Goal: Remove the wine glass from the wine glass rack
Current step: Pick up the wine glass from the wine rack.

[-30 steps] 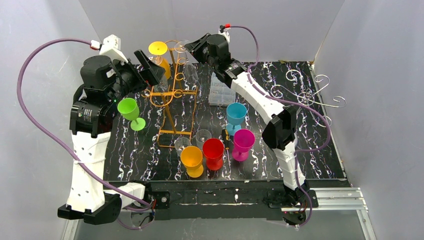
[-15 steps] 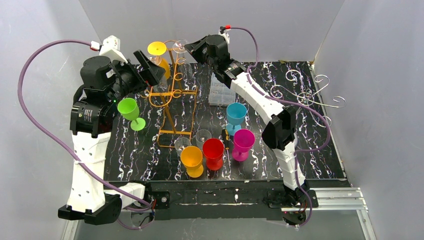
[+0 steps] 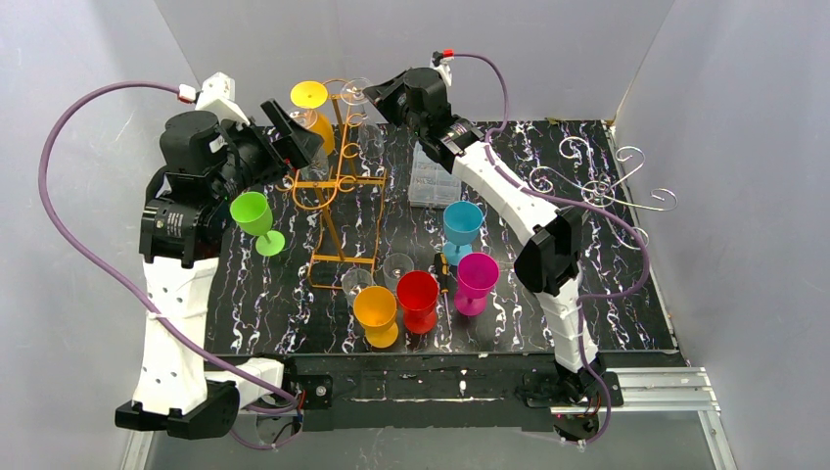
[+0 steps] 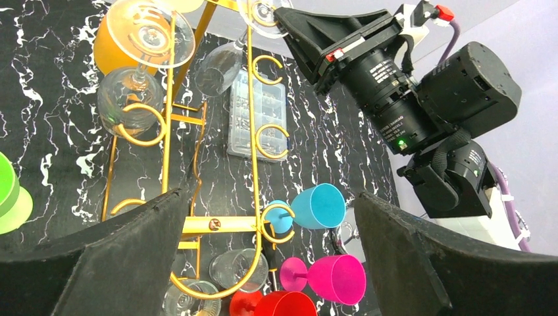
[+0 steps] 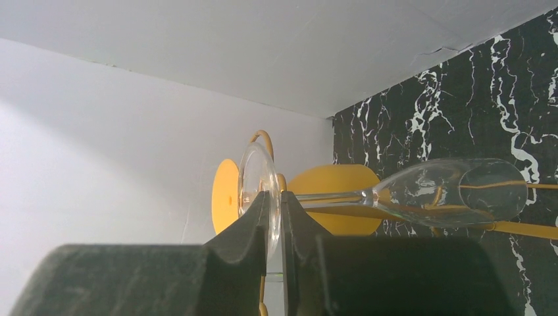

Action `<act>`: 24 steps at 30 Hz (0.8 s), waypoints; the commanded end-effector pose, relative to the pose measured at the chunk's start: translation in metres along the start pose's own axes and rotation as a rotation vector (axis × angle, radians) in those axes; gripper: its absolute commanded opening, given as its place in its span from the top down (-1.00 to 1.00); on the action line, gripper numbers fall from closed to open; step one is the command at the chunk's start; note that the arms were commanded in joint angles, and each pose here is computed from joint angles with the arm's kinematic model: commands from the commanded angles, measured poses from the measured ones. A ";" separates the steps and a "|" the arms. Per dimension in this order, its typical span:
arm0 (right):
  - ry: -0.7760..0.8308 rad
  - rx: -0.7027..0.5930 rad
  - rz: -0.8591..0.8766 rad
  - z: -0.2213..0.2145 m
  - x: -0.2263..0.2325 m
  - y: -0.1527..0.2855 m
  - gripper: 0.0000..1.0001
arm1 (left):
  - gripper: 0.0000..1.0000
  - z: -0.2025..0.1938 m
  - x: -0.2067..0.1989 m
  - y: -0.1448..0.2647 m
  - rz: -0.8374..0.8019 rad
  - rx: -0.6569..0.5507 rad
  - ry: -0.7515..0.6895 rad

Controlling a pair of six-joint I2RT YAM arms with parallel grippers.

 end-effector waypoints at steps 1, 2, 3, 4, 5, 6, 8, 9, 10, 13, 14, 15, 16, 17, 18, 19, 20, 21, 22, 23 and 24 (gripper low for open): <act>-0.017 -0.100 0.135 0.038 0.062 0.034 0.86 | -0.97 0.001 0.002 0.000 -0.003 -0.013 0.004; -0.017 -0.100 0.136 0.038 0.062 0.034 0.86 | -0.97 0.000 0.004 -0.002 0.006 -0.006 0.006; -0.016 -0.098 0.136 0.038 0.062 0.034 0.86 | -0.97 -0.002 0.006 -0.005 0.015 0.000 0.007; -0.016 -0.096 0.135 0.037 0.062 0.034 0.86 | -0.97 -0.003 0.008 -0.007 0.024 0.007 0.010; -0.015 -0.097 0.133 0.038 0.062 0.034 0.86 | -0.97 -0.005 0.010 -0.010 0.032 0.016 0.012; -0.014 -0.094 0.130 0.037 0.061 0.034 0.86 | -0.97 -0.008 0.013 -0.013 0.039 0.025 0.014; -0.010 -0.096 0.126 0.038 0.061 0.036 0.86 | -0.97 -0.011 0.016 -0.018 0.049 0.039 0.017; -0.009 -0.097 0.123 0.038 0.060 0.036 0.86 | -0.97 -0.014 0.018 -0.020 0.051 0.045 0.018; -0.009 -0.098 0.123 0.038 0.060 0.036 0.85 | -0.97 -0.016 0.020 -0.023 0.056 0.053 0.021; -0.008 -0.098 0.127 0.039 0.062 0.037 0.78 | -0.97 -0.020 0.023 -0.028 0.065 0.070 0.024; -0.007 -0.098 0.127 0.039 0.063 0.038 0.78 | -0.97 -0.021 0.024 -0.029 0.067 0.072 0.025; -0.005 -0.098 0.125 0.039 0.062 0.037 0.78 | -0.97 -0.022 0.024 -0.030 0.069 0.074 0.026; -0.006 -0.096 0.125 0.038 0.062 0.037 0.77 | -0.97 -0.023 0.025 -0.030 0.071 0.077 0.026; -0.005 -0.096 0.126 0.038 0.062 0.037 0.77 | -0.97 -0.023 0.026 -0.031 0.072 0.078 0.026; -0.004 -0.093 0.124 0.037 0.062 0.037 0.77 | -0.97 -0.024 0.026 -0.031 0.072 0.080 0.026; -0.003 -0.092 0.125 0.037 0.062 0.037 0.76 | -0.97 -0.024 0.026 -0.031 0.074 0.080 0.026; -0.003 -0.090 0.123 0.036 0.061 0.036 0.76 | -0.97 -0.024 0.027 -0.032 0.076 0.081 0.027; -0.002 -0.089 0.122 0.036 0.060 0.036 0.76 | -0.97 -0.025 0.027 -0.032 0.077 0.082 0.026; -0.002 -0.088 0.123 0.036 0.060 0.036 0.76 | -0.97 -0.026 0.028 -0.033 0.079 0.085 0.026; -0.002 -0.086 0.123 0.035 0.060 0.036 0.74 | -0.97 -0.026 0.028 -0.033 0.078 0.086 0.027; -0.002 -0.086 0.125 0.036 0.061 0.037 0.72 | -0.97 -0.026 0.028 -0.033 0.077 0.087 0.027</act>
Point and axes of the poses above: each gripper's point midway between its finger pads, its own y axis back along the fingers, its own x axis along the line the jaws close on, z = x × y, the point moved 3 cm from there along y, back along the fingers, and after that the axes turned 1 degree about -y, right-handed, at the moved point
